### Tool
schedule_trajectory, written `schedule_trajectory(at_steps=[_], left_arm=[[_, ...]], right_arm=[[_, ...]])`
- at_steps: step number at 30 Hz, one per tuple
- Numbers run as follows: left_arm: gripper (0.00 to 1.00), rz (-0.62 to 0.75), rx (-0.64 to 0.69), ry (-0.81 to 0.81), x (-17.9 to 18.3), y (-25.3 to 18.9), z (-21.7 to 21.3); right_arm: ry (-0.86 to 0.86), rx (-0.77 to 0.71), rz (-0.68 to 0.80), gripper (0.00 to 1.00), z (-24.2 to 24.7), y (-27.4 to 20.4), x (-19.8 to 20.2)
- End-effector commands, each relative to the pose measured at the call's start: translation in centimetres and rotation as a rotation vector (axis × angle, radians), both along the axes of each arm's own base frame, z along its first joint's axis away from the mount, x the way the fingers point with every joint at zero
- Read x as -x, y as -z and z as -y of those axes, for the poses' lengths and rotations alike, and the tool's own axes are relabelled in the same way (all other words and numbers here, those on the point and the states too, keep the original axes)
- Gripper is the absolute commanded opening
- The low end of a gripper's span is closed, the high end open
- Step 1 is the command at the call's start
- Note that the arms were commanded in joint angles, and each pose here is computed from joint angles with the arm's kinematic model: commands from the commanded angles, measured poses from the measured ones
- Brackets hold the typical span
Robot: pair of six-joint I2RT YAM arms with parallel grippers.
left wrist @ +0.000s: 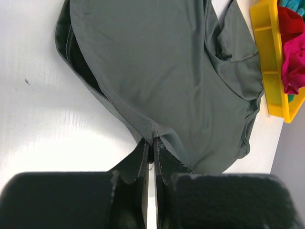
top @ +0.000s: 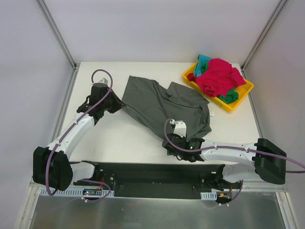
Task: Fold and stack the t-shirts
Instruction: Flatten out the tshirt
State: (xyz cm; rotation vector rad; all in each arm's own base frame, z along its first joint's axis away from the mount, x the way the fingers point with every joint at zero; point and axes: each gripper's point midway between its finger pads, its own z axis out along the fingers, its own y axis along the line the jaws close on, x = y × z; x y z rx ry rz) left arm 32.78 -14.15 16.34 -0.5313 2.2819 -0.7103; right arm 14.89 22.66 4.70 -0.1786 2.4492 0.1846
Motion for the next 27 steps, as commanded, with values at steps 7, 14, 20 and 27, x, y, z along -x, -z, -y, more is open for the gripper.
schedule_trajectory(at_steps=[7,14,20,27], left_arm=[[0.0,0.06,0.001,0.019,-0.7,-2.1,0.4],[0.0,0.054,0.004,0.019,-0.6,-1.9,0.4],[0.0,0.05,0.007,0.017,-0.6,-1.8,0.4],[0.0,0.063,-0.027,-0.013,-0.8,-1.7,-0.4]], right_arm=[[-0.009,0.069,0.046,0.53,-1.5,-1.0,-1.0],[0.0,0.073,0.017,0.47,-1.5,0.6,-2.2],[0.0,0.075,-0.02,0.44,-1.9,2.3,-2.8],[0.07,0.149,-0.08,0.23,0.2,3.9,-2.1]])
